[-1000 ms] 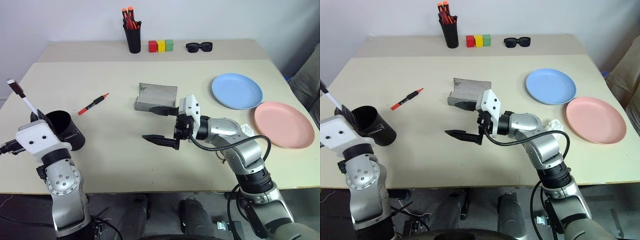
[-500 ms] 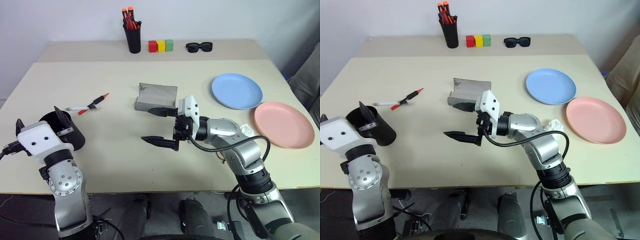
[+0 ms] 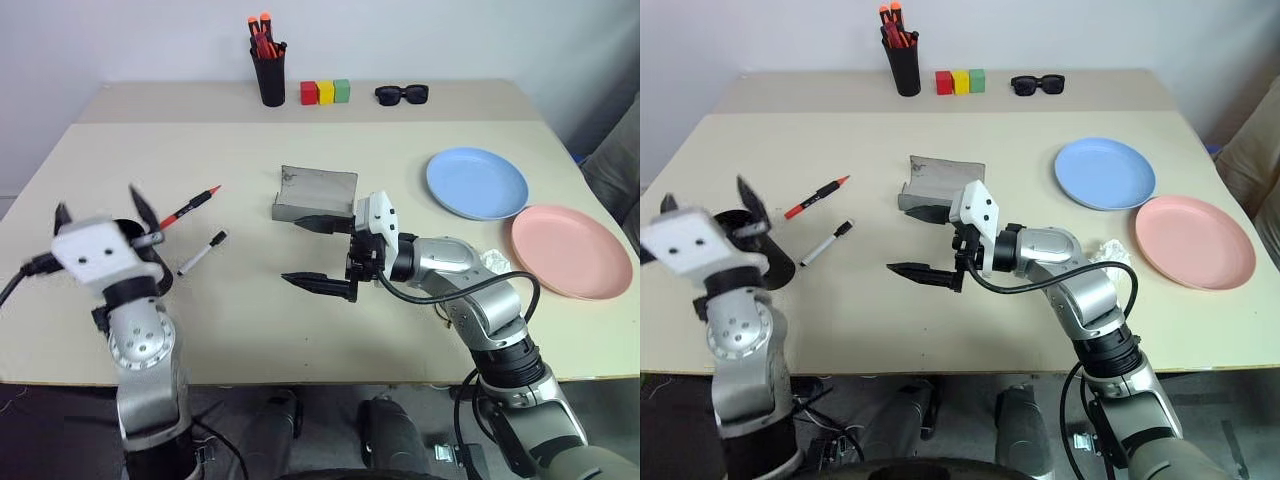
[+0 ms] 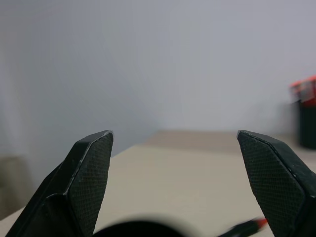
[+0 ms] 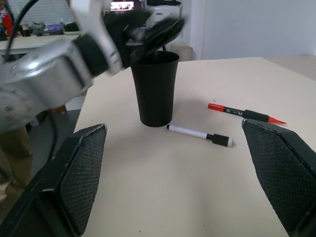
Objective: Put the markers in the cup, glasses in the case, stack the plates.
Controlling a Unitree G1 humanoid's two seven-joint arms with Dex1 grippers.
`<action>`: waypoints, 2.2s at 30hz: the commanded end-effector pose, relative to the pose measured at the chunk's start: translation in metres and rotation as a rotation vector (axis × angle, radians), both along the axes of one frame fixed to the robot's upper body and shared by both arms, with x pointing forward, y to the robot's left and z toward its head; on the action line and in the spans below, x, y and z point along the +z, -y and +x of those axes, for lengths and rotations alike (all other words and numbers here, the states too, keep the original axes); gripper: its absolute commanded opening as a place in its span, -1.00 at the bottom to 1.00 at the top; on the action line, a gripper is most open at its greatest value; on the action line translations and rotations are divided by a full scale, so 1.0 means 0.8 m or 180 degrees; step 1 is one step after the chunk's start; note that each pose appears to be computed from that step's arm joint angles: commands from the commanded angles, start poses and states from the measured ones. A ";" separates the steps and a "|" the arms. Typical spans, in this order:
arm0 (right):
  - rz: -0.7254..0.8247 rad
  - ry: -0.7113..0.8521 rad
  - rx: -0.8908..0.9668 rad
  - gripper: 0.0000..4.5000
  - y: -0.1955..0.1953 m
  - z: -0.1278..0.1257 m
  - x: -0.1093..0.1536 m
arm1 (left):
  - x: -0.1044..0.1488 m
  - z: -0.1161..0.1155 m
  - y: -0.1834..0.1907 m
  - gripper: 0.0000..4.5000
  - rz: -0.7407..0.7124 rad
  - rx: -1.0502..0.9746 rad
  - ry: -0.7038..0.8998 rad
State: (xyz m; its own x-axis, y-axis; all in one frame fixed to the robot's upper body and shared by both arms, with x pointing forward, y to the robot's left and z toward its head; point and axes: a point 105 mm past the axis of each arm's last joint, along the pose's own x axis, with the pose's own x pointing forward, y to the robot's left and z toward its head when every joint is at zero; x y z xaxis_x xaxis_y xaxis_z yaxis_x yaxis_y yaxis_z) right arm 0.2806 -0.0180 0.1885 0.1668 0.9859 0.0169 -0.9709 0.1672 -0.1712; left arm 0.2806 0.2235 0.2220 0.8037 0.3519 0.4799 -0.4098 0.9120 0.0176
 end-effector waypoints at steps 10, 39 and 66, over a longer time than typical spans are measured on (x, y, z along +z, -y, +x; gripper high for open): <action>0.0129 0.0145 -0.0051 1.00 -0.001 0.001 0.011 | -0.072 0.074 0.025 0.92 -0.0515 -0.0192 -0.2139; 0.0168 0.0161 -0.0151 1.00 -0.003 0.002 0.007 | -0.098 0.090 0.064 -1.00 -0.0510 -0.1328 -0.2918; 0.0469 -0.0036 0.0137 1.00 -0.008 -0.005 0.030 | 0.019 -0.051 -0.061 -1.00 0.0241 0.1194 0.0262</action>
